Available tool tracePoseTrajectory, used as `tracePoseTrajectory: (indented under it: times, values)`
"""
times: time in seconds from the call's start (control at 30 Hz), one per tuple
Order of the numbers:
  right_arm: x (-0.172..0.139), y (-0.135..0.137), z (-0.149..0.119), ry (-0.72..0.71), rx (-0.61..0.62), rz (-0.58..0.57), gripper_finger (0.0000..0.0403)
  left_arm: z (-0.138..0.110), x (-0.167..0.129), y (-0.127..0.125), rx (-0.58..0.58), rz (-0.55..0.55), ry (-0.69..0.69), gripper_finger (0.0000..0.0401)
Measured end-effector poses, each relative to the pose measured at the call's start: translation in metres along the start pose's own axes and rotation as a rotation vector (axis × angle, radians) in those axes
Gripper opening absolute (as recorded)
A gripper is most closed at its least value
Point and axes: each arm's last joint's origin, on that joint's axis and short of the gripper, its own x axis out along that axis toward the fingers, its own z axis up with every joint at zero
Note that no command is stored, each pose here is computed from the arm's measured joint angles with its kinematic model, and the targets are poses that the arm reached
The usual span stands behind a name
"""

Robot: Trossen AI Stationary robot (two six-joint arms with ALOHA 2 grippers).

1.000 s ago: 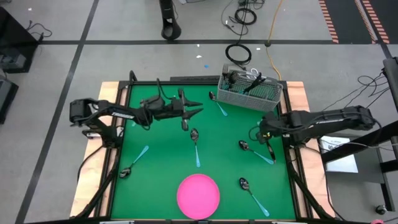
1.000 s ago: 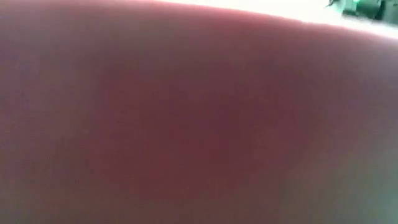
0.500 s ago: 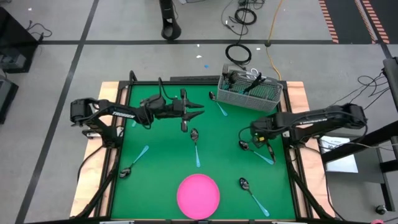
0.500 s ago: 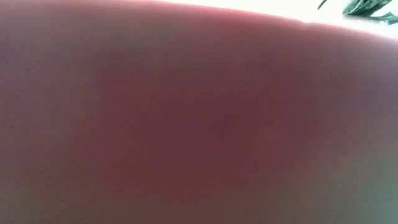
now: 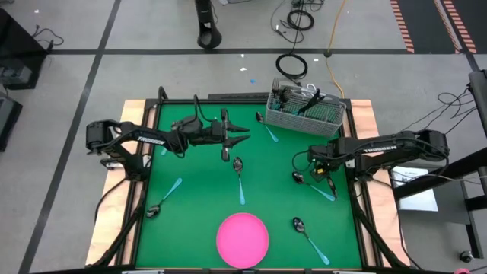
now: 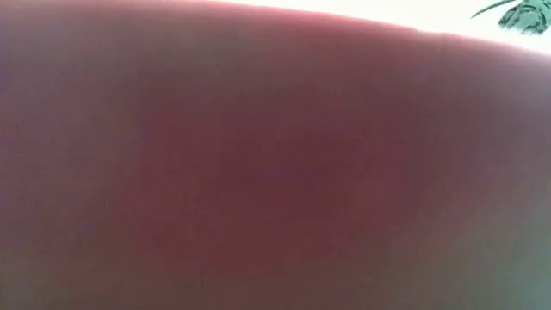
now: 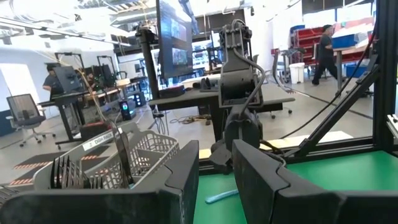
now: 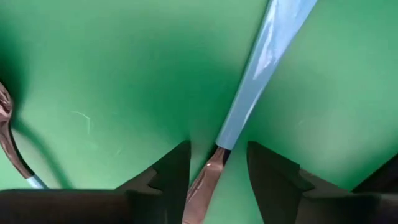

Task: Sort silverware
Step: Put the blue knife into the utensil holder

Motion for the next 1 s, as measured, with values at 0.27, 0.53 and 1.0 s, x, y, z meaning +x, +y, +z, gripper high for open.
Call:
tracePoseTrajectory:
  times: [0.27,0.53,1.0]
  values:
    - [0.000,0.000,0.000,0.000,0.023,0.006,0.0082,0.000,0.000,0.000,0.000,0.000,0.001,0.0100]
    - [0.000,0.002,0.002,-0.022,0.013,0.019,0.0007,0.000,0.000,0.000,0.000,0.000,0.003,0.0100]
    - [-0.027,0.018,0.021,-0.158,-0.080,0.081,0.0002,0.000,0.000,0.000,0.000,0.000,0.003,0.0100]
